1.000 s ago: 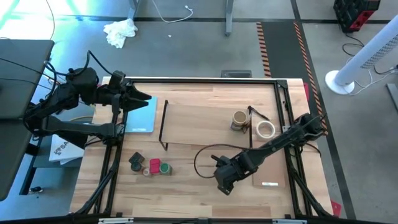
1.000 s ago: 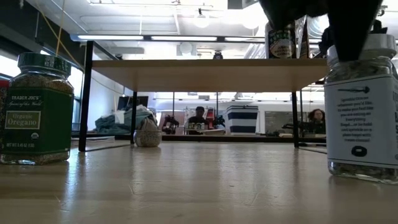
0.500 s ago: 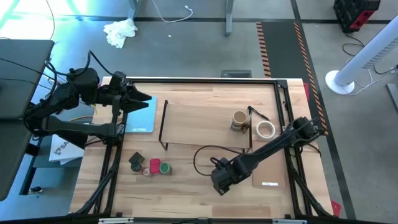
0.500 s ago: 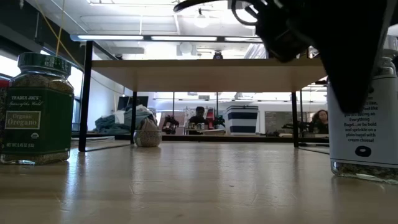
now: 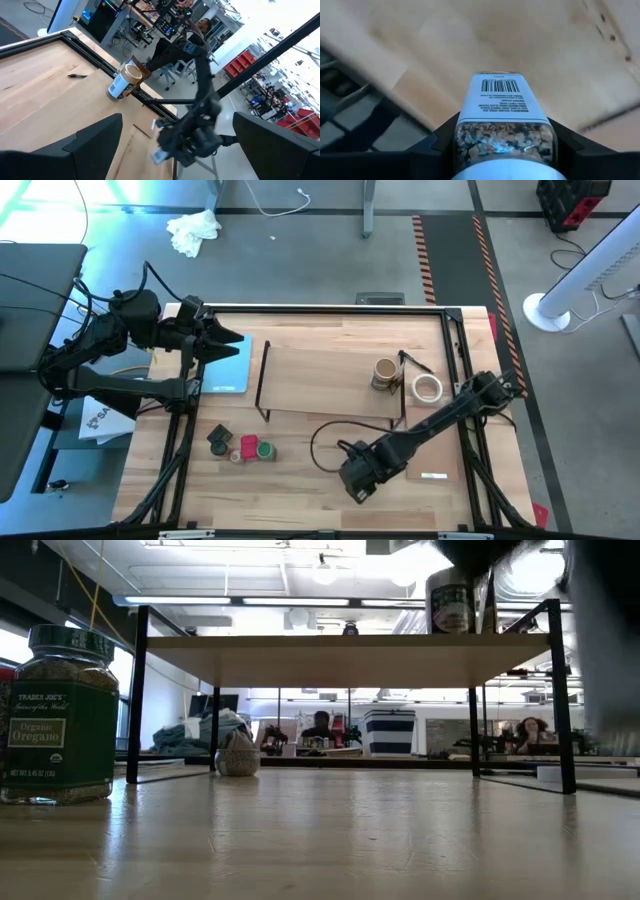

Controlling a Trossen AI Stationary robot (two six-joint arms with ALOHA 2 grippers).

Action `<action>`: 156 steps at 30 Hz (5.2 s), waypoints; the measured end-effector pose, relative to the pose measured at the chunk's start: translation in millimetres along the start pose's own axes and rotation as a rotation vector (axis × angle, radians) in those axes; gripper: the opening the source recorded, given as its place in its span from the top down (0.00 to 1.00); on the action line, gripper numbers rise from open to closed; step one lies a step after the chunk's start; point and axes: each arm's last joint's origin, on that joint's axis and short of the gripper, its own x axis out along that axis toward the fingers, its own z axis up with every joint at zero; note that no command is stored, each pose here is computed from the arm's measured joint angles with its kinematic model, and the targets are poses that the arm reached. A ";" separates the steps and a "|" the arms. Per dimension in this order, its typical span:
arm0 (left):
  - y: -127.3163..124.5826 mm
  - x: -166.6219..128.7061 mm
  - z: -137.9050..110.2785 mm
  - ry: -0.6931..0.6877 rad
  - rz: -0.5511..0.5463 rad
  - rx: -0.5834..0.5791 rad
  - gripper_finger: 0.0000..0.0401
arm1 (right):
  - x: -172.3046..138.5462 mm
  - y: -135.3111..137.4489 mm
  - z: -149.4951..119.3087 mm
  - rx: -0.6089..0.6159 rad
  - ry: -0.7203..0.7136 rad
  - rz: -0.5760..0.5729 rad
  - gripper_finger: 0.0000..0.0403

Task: Shelf spices
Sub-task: Put the white seasoning bottle on the shelf

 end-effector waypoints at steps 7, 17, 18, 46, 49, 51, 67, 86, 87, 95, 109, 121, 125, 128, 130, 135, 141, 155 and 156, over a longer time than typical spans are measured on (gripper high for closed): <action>-0.2 -0.5 -0.1 0.000 -0.003 0.037 0.06 | -113.2 24.5 -6.0 -0.210 -0.240 0.097 0.55; -0.5 -0.7 -0.5 0.011 -0.016 0.089 0.06 | -216.8 -39.2 61.7 -0.147 -0.483 0.089 0.55; -0.6 -0.7 -0.7 0.017 -0.021 0.090 0.06 | -216.8 -45.3 69.2 -0.160 -0.471 0.060 0.55; 1.9 -0.7 0.1 -0.025 0.053 0.144 0.06 | -173.4 -70.6 162.4 -0.272 -0.204 0.021 0.55; 2.0 -0.7 0.2 -0.027 0.058 0.133 0.06 | -170.2 -70.5 165.4 -0.242 -0.198 0.017 0.55; 2.1 -0.7 0.2 -0.027 0.058 0.128 0.06 | -170.3 -71.4 166.4 -0.236 -0.200 0.014 0.55; 2.2 -0.7 0.1 -0.025 0.059 0.146 0.06 | -171.9 -74.6 169.1 -0.207 -0.213 0.006 0.20; 2.2 -0.7 0.0 -0.025 0.059 0.154 0.06 | -172.2 -75.5 169.9 -0.183 -0.206 0.017 0.23; 2.2 -0.7 0.0 -0.025 0.059 0.154 0.06 | -172.2 -75.5 169.9 -0.178 -0.205 0.018 0.23; 2.1 -0.7 0.0 -0.025 0.059 0.154 0.06 | -170.8 -71.0 165.5 -0.180 -0.191 0.032 0.23; 2.2 -0.7 0.0 -0.025 0.059 0.154 0.06 | -166.8 -59.5 153.5 -0.182 -0.215 -0.003 0.23; 2.7 -0.7 -0.6 -0.018 0.064 0.152 0.06 | -167.4 -61.5 155.6 -0.191 -0.287 -0.082 0.34; 2.7 -0.7 -0.7 -0.018 0.064 0.153 0.06 | -167.4 -61.5 155.6 -0.219 -0.287 -0.087 0.36; 2.7 -0.7 -0.6 -0.018 0.064 0.153 0.06 | -167.6 -62.3 156.4 -0.238 -0.288 -0.093 0.37; 2.7 -0.7 -0.6 -0.018 0.064 0.153 0.06 | -168.3 -64.1 158.5 -0.233 -0.311 -0.119 0.37; 2.7 -0.7 -0.6 -0.018 0.064 0.153 0.06 | -171.6 -73.3 167.7 -0.216 -0.365 -0.185 0.38; 2.7 -0.7 -0.6 -0.018 0.065 0.162 0.06 | -178.5 -91.5 184.3 -0.150 -0.410 -0.228 0.39; 3.7 3.6 -0.4 -0.009 0.072 0.170 0.06 | -201.8 -90.6 186.1 -0.125 -0.501 -0.004 0.40; 3.9 4.3 -0.4 -0.007 0.073 0.170 0.06 | -202.7 -88.6 187.6 -0.128 -0.515 0.022 0.41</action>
